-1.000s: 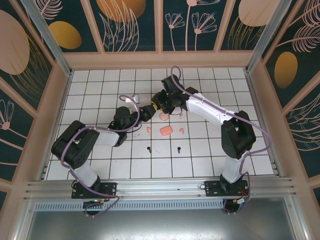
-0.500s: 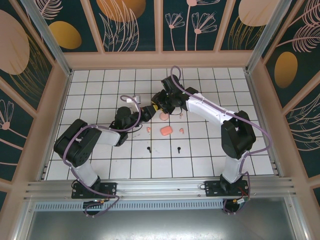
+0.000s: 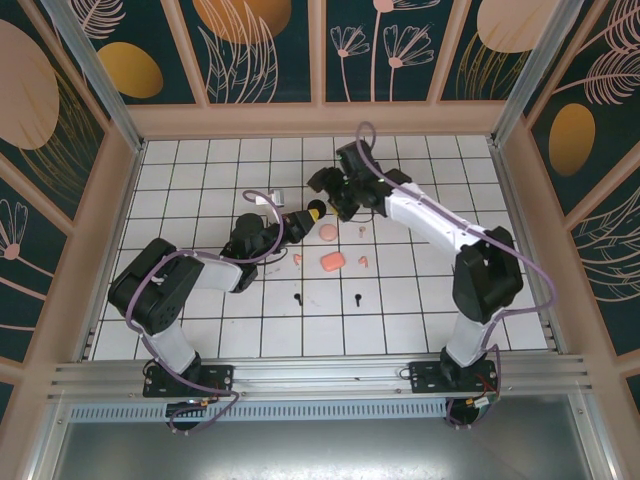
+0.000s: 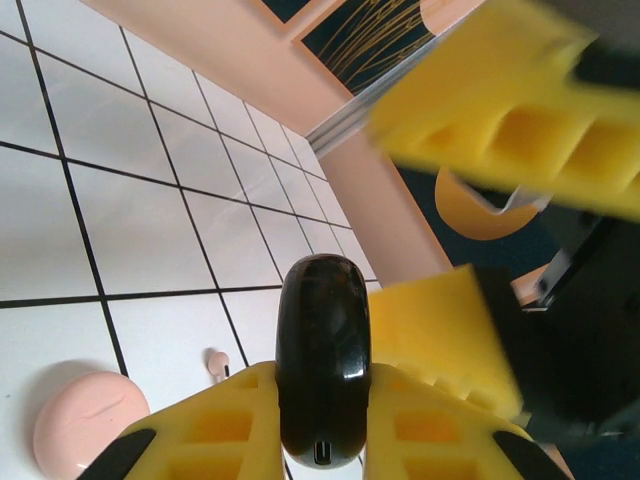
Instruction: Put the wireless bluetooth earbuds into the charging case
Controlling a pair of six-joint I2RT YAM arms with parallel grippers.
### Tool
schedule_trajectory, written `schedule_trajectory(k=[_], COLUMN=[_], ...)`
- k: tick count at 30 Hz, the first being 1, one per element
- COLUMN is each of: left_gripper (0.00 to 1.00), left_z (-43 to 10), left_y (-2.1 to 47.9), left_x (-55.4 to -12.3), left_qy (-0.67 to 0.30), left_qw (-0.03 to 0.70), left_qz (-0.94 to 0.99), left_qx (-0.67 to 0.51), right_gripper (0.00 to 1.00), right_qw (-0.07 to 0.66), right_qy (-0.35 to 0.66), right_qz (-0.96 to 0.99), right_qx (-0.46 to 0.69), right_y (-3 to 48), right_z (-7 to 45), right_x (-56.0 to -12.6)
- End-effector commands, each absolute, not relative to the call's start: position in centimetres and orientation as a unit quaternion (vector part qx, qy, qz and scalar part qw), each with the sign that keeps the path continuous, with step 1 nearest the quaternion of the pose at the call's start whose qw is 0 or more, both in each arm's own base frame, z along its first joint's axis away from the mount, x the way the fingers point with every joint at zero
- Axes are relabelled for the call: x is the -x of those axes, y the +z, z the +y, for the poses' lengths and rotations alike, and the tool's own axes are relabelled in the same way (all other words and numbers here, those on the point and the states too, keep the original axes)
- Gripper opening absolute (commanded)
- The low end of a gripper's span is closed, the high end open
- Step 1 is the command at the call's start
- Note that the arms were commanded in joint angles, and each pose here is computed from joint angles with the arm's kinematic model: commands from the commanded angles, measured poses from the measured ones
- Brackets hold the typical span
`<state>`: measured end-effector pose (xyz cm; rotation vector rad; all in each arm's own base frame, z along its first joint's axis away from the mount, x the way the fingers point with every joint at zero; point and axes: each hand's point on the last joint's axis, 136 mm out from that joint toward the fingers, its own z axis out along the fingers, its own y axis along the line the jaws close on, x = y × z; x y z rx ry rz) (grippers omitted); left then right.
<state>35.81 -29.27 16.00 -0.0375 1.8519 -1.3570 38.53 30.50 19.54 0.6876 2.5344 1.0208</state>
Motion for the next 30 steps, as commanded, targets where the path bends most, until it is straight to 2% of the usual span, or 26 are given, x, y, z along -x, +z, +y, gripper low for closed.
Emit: schedule_trajectory(k=[1,6,11,14,19,30], left_gripper=[0.00,0.00,0.00,0.00,0.00,0.00], left_z=[-29.7,-30.0,-30.8,-31.8,-33.4,-34.1], left_y=[18.5,18.5,19.0,19.3,20.0,20.9], left_x=[-35.2,-34.3,-33.3,-32.6,-31.8,-31.3], left_qy=[-0.554,-0.532,-0.518,-0.528,-0.560,-0.584], left_qw=[0.413,0.401,0.382,0.361,0.323,0.305], left_qz=[0.723,0.745,0.758,0.756,0.741,0.726], left_qx=[-0.006,-0.046,-0.106,-0.143,-0.182,-0.197], right_gripper=[0.75,0.77,0.77,0.76,0.74,0.67], right_qw=[0.240,0.330,0.408,0.404,0.359,0.331], right_qy=[0.374,0.430,0.417,0.423,0.453,0.462], right_qz=[0.873,0.837,0.812,0.807,0.802,0.806], right_qx=[-0.202,-0.078,0.019,0.081,0.154,0.163], right_y=[24.0,26.3,26.7,25.7,23.6,21.7], right_z=[27.8,25.5,22.8,23.0,24.6,25.4], right_x=[-38.9,-36.8,-33.7,-32.2,-30.3,-30.4])
